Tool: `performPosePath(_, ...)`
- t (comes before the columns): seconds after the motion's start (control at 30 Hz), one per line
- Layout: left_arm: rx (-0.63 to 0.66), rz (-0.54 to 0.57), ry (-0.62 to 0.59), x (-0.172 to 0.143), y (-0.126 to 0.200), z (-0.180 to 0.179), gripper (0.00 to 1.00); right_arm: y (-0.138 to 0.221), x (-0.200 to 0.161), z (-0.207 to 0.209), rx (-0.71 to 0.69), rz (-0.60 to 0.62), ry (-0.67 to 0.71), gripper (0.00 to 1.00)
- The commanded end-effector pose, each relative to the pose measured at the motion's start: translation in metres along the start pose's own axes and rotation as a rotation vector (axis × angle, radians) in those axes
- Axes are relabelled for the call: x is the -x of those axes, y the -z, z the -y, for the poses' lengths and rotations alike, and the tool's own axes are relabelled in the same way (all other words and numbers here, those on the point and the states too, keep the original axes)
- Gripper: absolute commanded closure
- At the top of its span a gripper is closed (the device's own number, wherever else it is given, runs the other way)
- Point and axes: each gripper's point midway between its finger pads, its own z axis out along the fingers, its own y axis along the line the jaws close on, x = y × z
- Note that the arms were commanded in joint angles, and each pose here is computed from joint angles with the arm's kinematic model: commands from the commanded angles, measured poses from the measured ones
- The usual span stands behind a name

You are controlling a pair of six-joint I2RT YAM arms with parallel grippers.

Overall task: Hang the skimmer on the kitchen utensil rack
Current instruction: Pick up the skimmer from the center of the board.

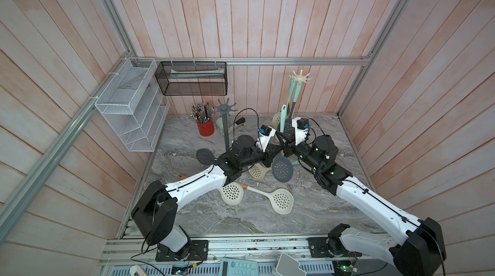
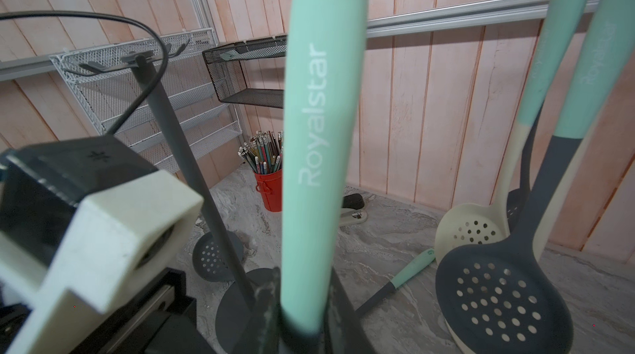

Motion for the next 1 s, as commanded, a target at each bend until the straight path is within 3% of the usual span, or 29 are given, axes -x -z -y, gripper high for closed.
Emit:
performPosePath(0.0, -0.009, 0.037, -0.024, 0.018, 0.001, 0.006, 1.0, 0.0, -0.003, 0.008, -0.03, -0.011, 0.03, 0.84)
performPosePath(0.03, -0.011, 0.031, -0.024, 0.018, 0.001, 0.006, 1.0, 0.002, -0.002, 0.012, -0.039, -0.007, 0.036, 0.85)
performPosePath(0.07, -0.014, 0.024, -0.022, 0.018, 0.002, 0.007, 0.94, 0.004, 0.0, 0.019, -0.048, -0.003, 0.036, 0.86)
performPosePath(0.23, -0.021, -0.008, -0.015, 0.017, 0.014, 0.01, 0.45, 0.019, 0.016, 0.057, -0.083, 0.026, 0.026, 0.87)
performPosePath(0.37, -0.01, -0.043, -0.044, 0.016, 0.031, 0.015, 0.26, 0.03, 0.025, 0.083, -0.093, 0.029, 0.034, 0.87)
performPosePath(0.7, -0.011, -0.175, -0.16, -0.008, 0.06, 0.019, 0.1, 0.033, 0.039, 0.133, -0.101, -0.015, 0.071, 0.87)
performPosePath(0.97, -0.099, -0.135, -0.274, -0.02, 0.071, 0.032, 0.0, 0.014, 0.039, 0.159, -0.078, -0.077, 0.07, 0.87)
